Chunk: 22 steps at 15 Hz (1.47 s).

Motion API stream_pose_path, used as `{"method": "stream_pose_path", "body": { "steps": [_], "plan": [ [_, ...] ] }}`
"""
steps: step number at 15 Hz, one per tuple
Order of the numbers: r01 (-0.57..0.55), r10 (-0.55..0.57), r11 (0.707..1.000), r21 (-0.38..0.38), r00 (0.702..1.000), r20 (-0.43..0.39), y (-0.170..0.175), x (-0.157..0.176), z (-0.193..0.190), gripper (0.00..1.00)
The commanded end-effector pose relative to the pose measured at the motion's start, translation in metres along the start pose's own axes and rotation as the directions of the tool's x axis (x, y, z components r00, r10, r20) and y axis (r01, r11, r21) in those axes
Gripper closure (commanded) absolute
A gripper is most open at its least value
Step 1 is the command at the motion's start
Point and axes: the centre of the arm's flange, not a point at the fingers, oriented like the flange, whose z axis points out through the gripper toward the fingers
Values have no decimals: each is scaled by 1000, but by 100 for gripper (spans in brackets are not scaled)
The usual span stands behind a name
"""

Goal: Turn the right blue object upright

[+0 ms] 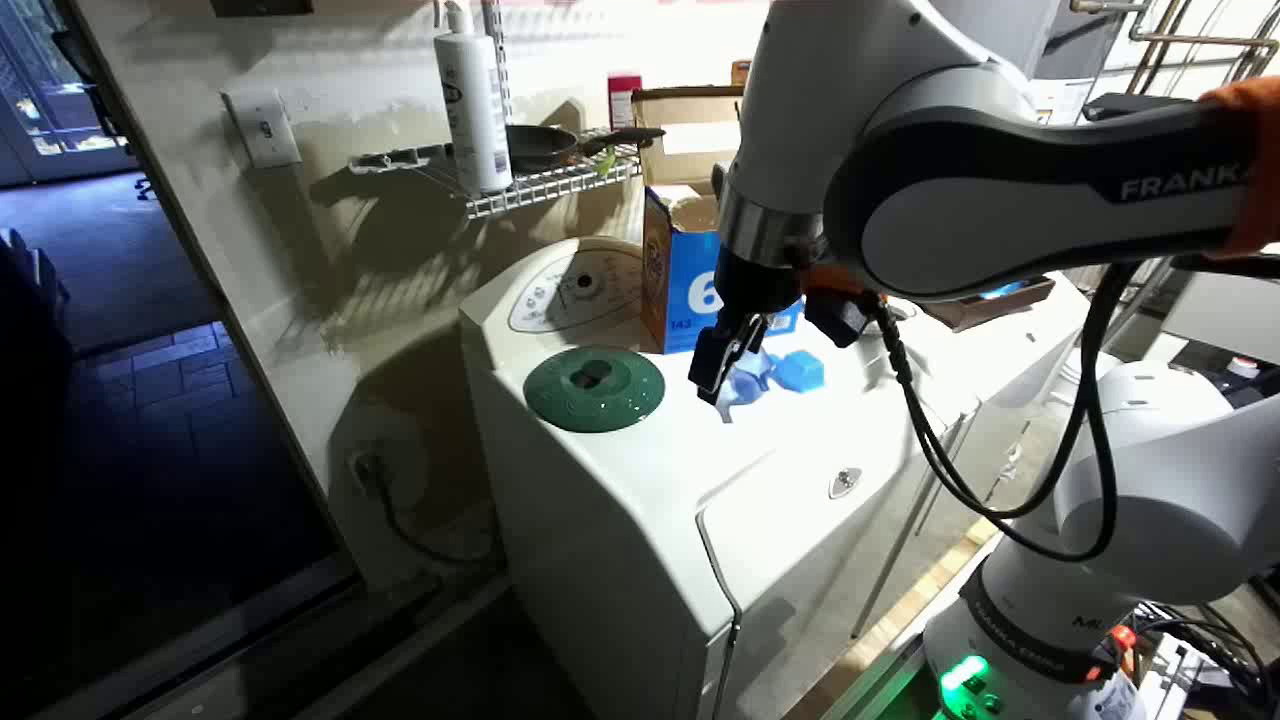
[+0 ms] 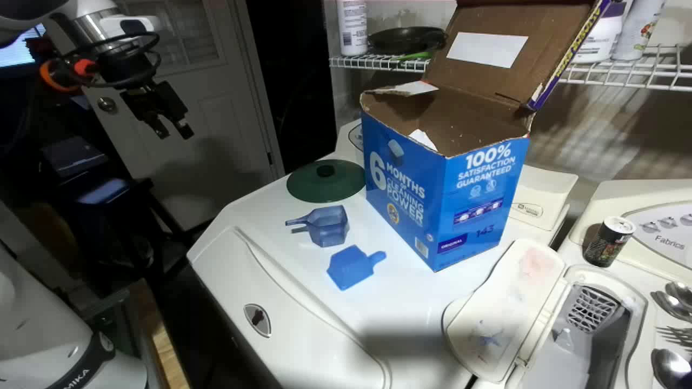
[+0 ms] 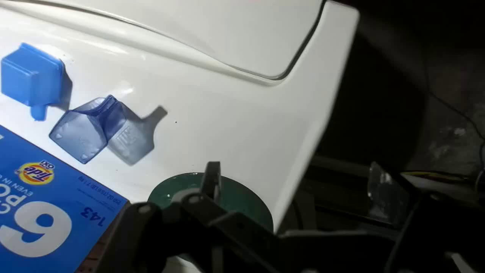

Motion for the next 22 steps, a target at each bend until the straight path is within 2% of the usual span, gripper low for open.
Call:
{"method": "stream_pose_path", "body": {
  "steps": [1, 4, 9, 12, 16, 18, 21, 22],
  "plan": [
    [0, 0, 1000, 0, 1000, 0, 0, 0, 0, 0],
    [-14, 14, 1000, -4, 1000, 7, 4, 4, 5, 0],
    [-205, 206, 978, 49, 978, -31, 72, 13, -1, 0],
    [-314, 319, 946, 81, 946, -63, 118, 10, -2, 0],
    [-442, 454, 888, 126, 887, -87, 174, -12, 6, 0],
    [-506, 520, 852, 135, 850, -91, 201, -26, 12, 0],
    [-618, 633, 773, 144, 767, -107, 242, -44, 15, 0],
    [-571, 585, 807, 149, 808, -70, 223, -27, 13, 0]
  ]
}}
